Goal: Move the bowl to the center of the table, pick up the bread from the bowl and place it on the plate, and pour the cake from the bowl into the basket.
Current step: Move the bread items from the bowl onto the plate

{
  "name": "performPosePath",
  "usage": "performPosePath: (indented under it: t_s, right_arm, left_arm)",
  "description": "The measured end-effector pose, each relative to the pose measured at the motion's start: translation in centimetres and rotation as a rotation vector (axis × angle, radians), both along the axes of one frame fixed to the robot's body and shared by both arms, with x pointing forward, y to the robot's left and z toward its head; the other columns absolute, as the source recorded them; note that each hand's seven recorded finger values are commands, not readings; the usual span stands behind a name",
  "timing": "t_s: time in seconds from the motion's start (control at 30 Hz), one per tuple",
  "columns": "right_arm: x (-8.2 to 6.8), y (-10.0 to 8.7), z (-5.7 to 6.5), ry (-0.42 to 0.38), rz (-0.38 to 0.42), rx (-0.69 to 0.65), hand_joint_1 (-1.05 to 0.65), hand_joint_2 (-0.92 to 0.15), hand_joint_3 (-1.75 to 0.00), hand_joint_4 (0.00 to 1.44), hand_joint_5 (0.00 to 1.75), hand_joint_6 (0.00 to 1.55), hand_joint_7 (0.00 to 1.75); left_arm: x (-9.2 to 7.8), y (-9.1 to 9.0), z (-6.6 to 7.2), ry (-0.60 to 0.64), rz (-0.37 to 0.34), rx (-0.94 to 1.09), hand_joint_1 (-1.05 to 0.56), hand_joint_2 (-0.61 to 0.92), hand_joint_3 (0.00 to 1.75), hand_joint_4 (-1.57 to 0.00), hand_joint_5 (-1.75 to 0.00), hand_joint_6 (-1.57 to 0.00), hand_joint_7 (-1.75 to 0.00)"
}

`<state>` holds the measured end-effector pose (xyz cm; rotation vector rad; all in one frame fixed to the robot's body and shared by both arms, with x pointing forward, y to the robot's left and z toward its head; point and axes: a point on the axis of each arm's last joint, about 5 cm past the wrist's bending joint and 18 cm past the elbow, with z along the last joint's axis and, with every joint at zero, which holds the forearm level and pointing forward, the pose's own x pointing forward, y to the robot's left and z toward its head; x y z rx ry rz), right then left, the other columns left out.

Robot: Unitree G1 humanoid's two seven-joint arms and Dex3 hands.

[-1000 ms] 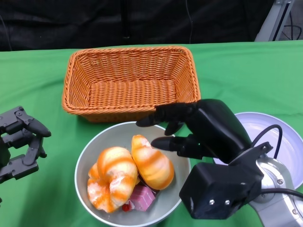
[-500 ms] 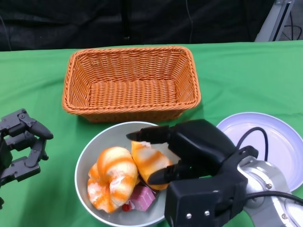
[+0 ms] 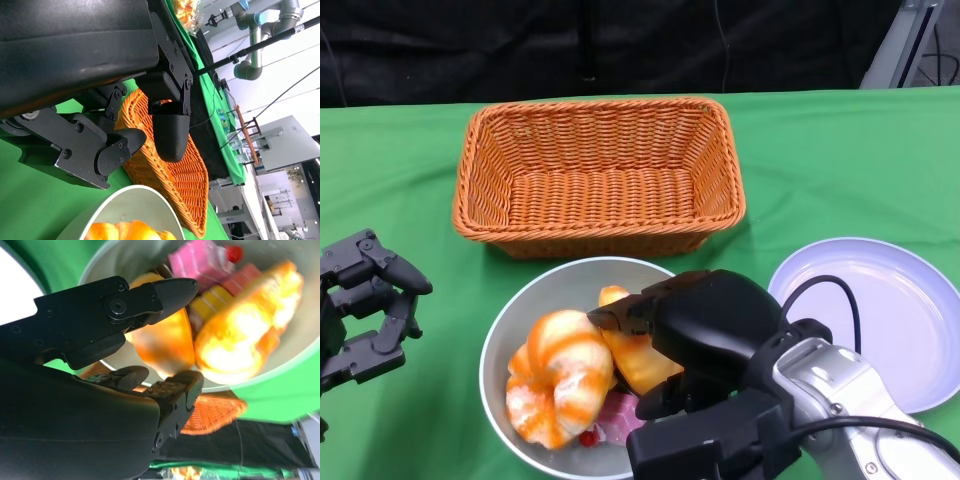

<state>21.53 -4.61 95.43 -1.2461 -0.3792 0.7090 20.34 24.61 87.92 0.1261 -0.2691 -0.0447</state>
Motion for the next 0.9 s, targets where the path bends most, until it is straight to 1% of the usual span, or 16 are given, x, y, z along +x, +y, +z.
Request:
performPosePath:
  t_s: [0.07,0.2,0.37,0.47,0.6,0.63,0.73,0.9]
  right_arm:
    - [0.1,0.3,-0.2,-0.014,0.003,-0.008,-0.82,-0.92,-0.16,0.35,0.01,0.45,0.03]
    - [0.4,1.0,-1.0,-0.074,0.009,-0.05,-0.82,-0.92,-0.13,0.36,0.01,0.48,0.02]
    - [0.2,1.8,-1.1,-0.142,0.017,-0.121,-0.78,-0.92,-0.13,0.4,0.03,0.51,0.02]
    - [0.1,2.1,-1.2,-0.152,0.012,-0.143,-0.75,-0.92,-0.11,0.45,0.05,0.52,0.02]
    - [0.1,2.3,-1.3,-0.15,0.007,-0.153,-0.74,-0.92,-0.1,0.46,0.06,0.53,0.02]
    - [0.1,2.4,-1.3,-0.149,0.008,-0.154,-0.69,-0.92,-0.09,0.56,0.1,0.55,0.03]
    - [0.1,2.7,-1.5,-0.133,0.006,-0.163,-0.64,-0.92,-0.09,0.68,0.16,0.58,0.03]
    - [0.3,2.8,-1.4,-0.12,0.006,-0.167,-0.63,-0.92,-0.08,0.72,0.16,0.59,0.02]
  left_arm:
    - [0.0,0.0,0.0,0.0,0.0,0.0,0.02,0.66,0.99,-0.78,-1.64,-0.76,-1.35]
    - [0.0,0.0,0.0,-0.001,0.0,0.001,0.03,0.66,0.99,-0.78,-1.65,-0.76,-1.35]
    - [-0.1,0.0,0.0,-0.006,0.0,0.004,0.02,0.65,1.0,-0.79,-1.65,-0.77,-1.35]
    - [-0.1,0.0,0.0,-0.006,0.0,0.005,0.03,0.65,1.01,-0.79,-1.64,-0.76,-1.35]
    - [-0.1,0.0,0.1,-0.011,-0.001,0.007,0.03,0.65,1.02,-0.78,-1.64,-0.76,-1.35]
    - [-0.1,0.0,0.1,-0.011,-0.001,0.007,0.03,0.65,1.02,-0.78,-1.64,-0.76,-1.35]
    - [-0.1,0.0,0.1,-0.012,-0.001,0.007,0.03,0.65,1.02,-0.78,-1.64,-0.77,-1.35]
    - [-0.1,0.0,0.1,-0.015,-0.001,0.008,0.03,0.64,1.03,-0.79,-1.64,-0.77,-1.35]
